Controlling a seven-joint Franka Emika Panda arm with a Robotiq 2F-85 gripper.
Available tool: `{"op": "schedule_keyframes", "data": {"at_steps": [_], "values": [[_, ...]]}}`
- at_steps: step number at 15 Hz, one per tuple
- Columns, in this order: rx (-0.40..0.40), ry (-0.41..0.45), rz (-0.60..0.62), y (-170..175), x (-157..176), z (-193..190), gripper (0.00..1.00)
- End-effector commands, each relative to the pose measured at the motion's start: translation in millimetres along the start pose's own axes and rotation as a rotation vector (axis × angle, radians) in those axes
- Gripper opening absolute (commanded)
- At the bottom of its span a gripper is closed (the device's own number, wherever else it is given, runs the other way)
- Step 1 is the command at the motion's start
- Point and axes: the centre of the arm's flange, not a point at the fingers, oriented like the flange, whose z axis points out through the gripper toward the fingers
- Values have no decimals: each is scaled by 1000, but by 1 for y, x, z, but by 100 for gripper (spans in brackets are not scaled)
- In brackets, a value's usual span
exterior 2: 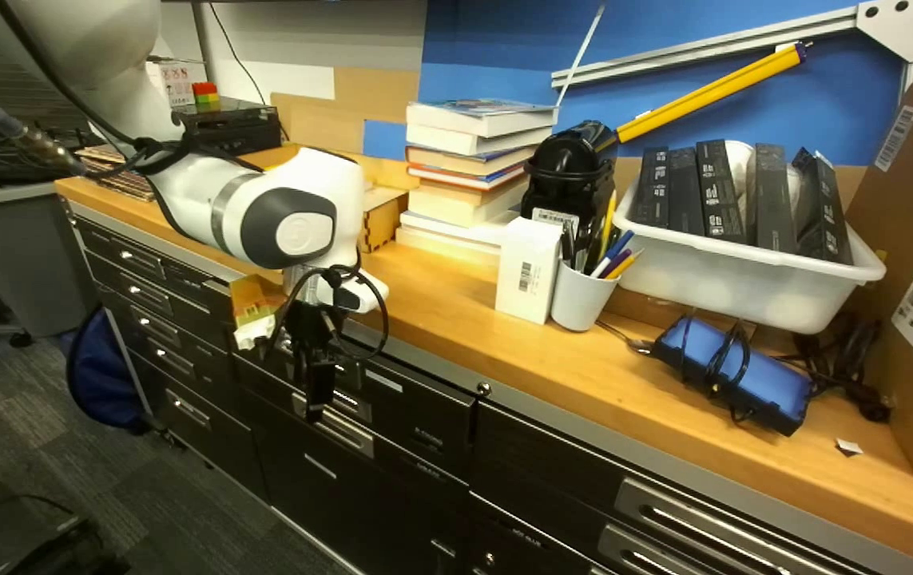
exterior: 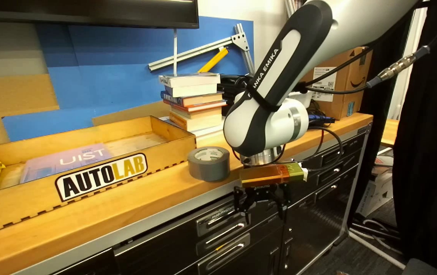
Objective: Pick up the blue object from the counter and put it in the drawer and close it
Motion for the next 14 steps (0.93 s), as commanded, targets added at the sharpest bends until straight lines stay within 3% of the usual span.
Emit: {"op": "schedule_keyframes", "data": {"at_steps": [1, 10, 11, 14], "values": [[7, -3, 67, -6, 15, 2, 100], [-1, 78, 457, -10, 16, -1, 100], [-4, 79, 470, -8, 13, -2, 100], [-43, 97, 267, 10, -14, -27, 100]]}}
